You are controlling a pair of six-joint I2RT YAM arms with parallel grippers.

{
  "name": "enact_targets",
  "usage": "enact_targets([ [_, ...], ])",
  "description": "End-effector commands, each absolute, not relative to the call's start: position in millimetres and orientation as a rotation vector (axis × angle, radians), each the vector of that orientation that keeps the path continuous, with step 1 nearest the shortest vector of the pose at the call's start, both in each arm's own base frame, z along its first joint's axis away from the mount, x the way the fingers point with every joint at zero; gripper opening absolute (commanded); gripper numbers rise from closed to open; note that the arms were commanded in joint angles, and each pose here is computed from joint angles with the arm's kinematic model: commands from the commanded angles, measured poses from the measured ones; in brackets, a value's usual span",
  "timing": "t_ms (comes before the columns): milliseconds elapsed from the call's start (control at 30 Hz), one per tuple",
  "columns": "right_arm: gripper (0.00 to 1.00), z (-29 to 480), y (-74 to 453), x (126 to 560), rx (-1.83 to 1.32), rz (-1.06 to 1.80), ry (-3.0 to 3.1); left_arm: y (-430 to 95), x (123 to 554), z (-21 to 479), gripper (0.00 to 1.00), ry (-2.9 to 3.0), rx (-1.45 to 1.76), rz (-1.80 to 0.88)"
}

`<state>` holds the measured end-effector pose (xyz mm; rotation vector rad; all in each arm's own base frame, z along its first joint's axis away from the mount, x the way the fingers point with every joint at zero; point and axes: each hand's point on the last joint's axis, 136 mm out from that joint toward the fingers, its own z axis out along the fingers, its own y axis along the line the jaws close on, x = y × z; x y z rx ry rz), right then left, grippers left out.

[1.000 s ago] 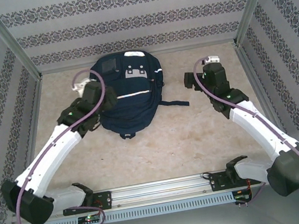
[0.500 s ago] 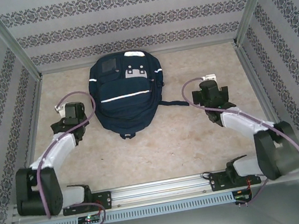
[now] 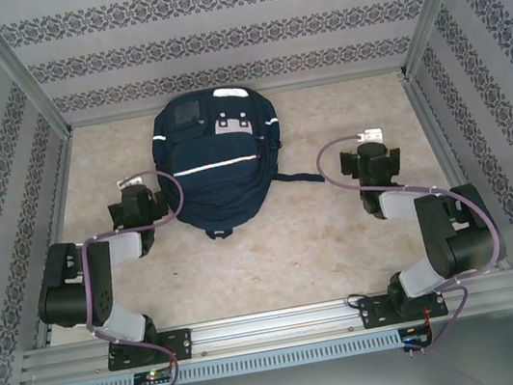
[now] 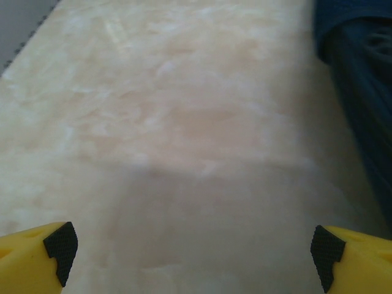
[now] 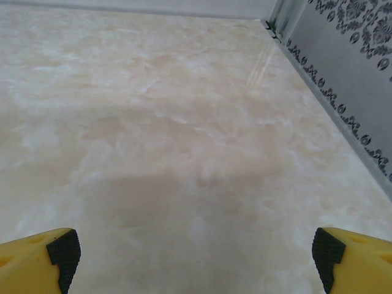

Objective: Pack the student bag

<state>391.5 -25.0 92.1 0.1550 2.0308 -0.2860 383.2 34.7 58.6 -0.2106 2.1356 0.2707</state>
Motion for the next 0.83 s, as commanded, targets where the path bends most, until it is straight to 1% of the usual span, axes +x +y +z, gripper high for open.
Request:
enact_targets([
  [0,0.98,110.5,-16.4,395.5,0.146,-0.164,1.926,16.9,396.9,85.4,0.99,1.957,-0.093,0.139],
  [100,0.98,104.1,-9.0,394.2,0.099,-0.091,1.88,15.8,396.8,83.6,0.99,1.961,-0.085,0.13],
  [133,0.98,110.4,-9.1,396.3,0.105,-0.085,1.82,16.5,397.4,85.6,0.99,1.936,-0.088,0.132],
  [800,0.98,107.7,-7.6,395.3,0.09,-0.079,1.868,16.4,397.4,83.8,0.99,1.961,-0.083,0.111],
])
